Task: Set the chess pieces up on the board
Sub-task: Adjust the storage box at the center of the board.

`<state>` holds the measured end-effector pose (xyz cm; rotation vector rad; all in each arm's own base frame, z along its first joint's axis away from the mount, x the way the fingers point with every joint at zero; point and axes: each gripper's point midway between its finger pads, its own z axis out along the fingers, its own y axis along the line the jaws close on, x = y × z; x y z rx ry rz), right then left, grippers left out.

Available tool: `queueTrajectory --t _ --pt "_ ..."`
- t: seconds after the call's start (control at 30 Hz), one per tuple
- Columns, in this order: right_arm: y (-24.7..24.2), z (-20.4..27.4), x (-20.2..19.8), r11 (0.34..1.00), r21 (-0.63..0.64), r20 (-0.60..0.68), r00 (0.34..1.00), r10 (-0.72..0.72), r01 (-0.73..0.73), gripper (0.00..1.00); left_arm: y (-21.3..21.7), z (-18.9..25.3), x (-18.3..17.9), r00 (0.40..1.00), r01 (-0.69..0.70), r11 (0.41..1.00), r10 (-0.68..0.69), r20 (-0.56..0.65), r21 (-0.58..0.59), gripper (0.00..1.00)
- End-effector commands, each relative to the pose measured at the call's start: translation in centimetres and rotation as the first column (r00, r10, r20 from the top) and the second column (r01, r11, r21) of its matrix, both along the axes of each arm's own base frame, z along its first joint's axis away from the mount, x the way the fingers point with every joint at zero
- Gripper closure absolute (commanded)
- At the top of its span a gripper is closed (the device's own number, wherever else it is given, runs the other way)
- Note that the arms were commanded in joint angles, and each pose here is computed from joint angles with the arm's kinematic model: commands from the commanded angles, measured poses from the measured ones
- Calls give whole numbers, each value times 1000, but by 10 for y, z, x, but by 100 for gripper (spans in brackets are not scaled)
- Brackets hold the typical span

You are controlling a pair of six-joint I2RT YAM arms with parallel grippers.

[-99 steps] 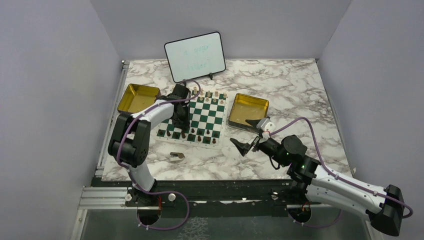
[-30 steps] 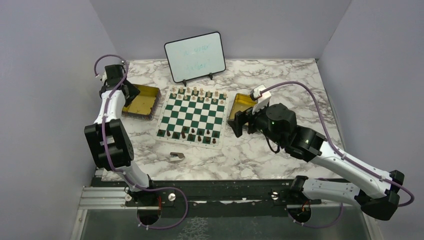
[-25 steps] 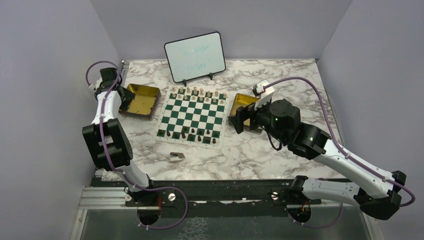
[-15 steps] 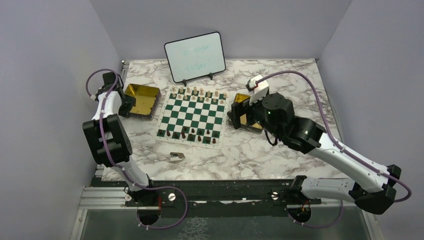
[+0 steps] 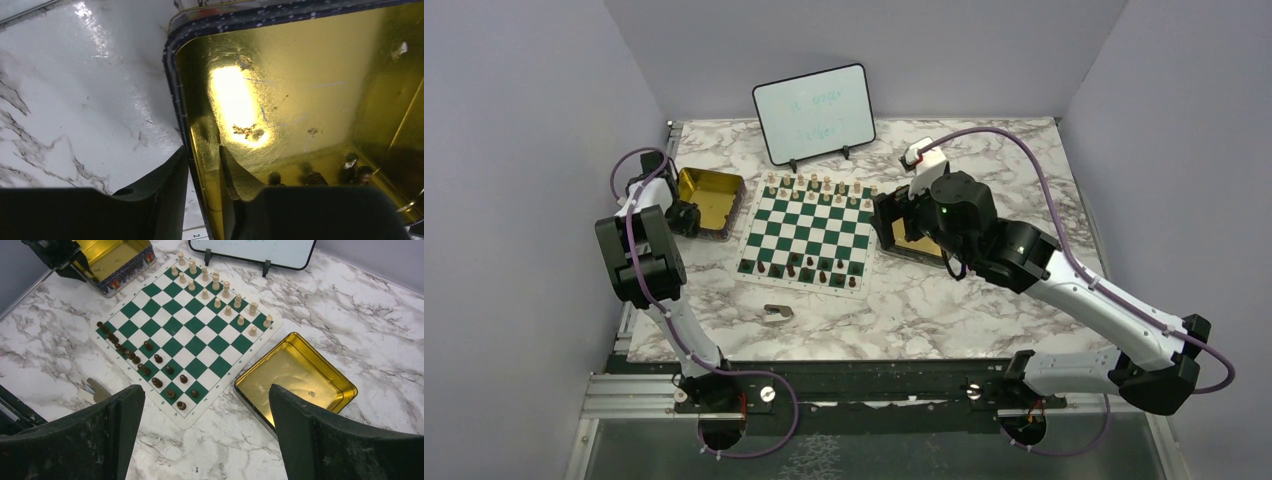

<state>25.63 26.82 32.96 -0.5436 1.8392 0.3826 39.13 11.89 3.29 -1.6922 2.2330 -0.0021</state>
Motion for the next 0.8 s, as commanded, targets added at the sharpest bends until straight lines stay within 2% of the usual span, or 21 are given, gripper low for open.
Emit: queueTrajectory --t 0.0,0.13,0.4,0.7,0.77 --pt "1 9 0 1000 2 -6 1000 -5 5 0 12 17 20 997 57 997 -59 42 55 75" --pt "5 12 1 1000 -16 -2 1000 12 -12 0 18 24 27 990 131 987 -136 41 92 85" --pt "9 12 2 999 -30 0 1000 29 -29 0 26 41 34 956 287 943 -294 19 171 95" --pt "8 15 1 998 -40 7 999 42 -42 0 43 61 26 867 495 827 -487 -102 266 100" --pt "7 16 0 998 -47 10 999 47 -46 0 41 60 23 815 578 772 -565 -130 264 100"
